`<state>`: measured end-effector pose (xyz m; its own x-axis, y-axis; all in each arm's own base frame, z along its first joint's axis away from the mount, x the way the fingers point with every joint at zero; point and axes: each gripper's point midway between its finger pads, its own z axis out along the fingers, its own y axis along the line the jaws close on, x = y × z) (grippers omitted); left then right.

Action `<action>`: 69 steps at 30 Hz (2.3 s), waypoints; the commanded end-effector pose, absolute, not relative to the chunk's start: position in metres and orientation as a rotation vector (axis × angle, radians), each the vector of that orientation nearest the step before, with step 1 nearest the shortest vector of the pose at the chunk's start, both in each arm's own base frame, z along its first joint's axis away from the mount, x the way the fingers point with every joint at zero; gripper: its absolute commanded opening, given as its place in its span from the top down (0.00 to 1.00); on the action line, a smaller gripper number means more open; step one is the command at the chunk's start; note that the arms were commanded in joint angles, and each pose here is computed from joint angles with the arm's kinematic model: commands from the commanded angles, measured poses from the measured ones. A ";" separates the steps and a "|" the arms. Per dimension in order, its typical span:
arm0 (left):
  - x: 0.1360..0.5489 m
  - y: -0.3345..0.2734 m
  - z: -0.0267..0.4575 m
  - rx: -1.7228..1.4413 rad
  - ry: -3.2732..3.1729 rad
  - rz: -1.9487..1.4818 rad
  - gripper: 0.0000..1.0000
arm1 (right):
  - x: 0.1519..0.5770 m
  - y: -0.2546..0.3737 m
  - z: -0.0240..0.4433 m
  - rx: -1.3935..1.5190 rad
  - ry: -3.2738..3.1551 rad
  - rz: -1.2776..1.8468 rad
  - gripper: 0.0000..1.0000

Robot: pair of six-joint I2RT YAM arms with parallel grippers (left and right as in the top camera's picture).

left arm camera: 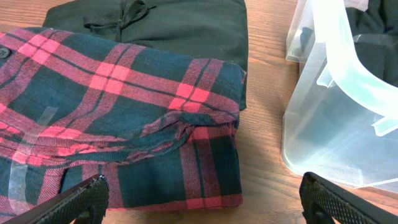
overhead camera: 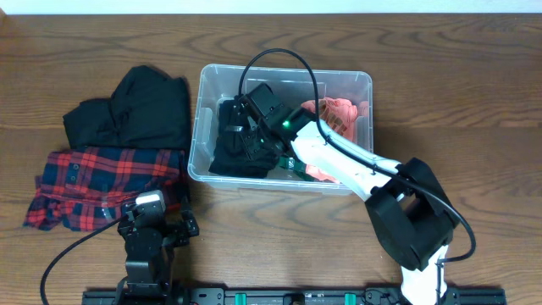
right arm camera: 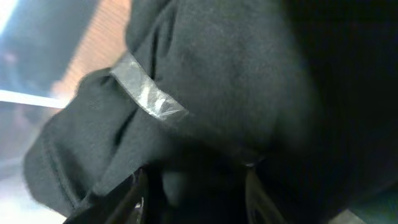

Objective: Pack container

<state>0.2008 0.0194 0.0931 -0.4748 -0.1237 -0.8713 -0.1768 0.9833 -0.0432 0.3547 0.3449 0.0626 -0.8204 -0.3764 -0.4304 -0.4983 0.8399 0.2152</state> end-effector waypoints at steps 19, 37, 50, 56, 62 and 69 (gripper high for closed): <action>0.207 0.002 0.097 -0.194 2.040 -0.073 0.02 | 0.339 0.071 0.361 0.103 2.227 0.361 0.01; 0.223 -0.011 0.261 -0.114 1.983 -0.133 0.02 | 0.310 -0.059 0.319 0.604 2.352 0.108 0.01; 0.243 0.048 0.326 -0.463 2.060 0.171 0.02 | 0.310 -0.059 0.319 0.604 2.352 0.108 0.01; 0.220 0.109 0.311 -0.863 2.025 0.282 0.02 | 0.310 -0.059 0.319 0.604 2.352 0.108 0.01; 0.218 0.152 0.277 -1.151 2.050 0.127 0.02 | 0.310 -0.059 0.319 0.604 2.352 0.108 0.01; 0.192 0.198 0.209 -1.708 2.026 -0.014 0.02 | 0.310 -0.059 0.319 0.604 2.352 0.108 0.01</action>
<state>0.1916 0.1975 0.2226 -0.1791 -0.8576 -0.4821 -0.9172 0.3228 -0.2335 0.3106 -0.0572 0.3204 -0.6510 0.4422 -0.6170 0.3842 0.8929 0.2346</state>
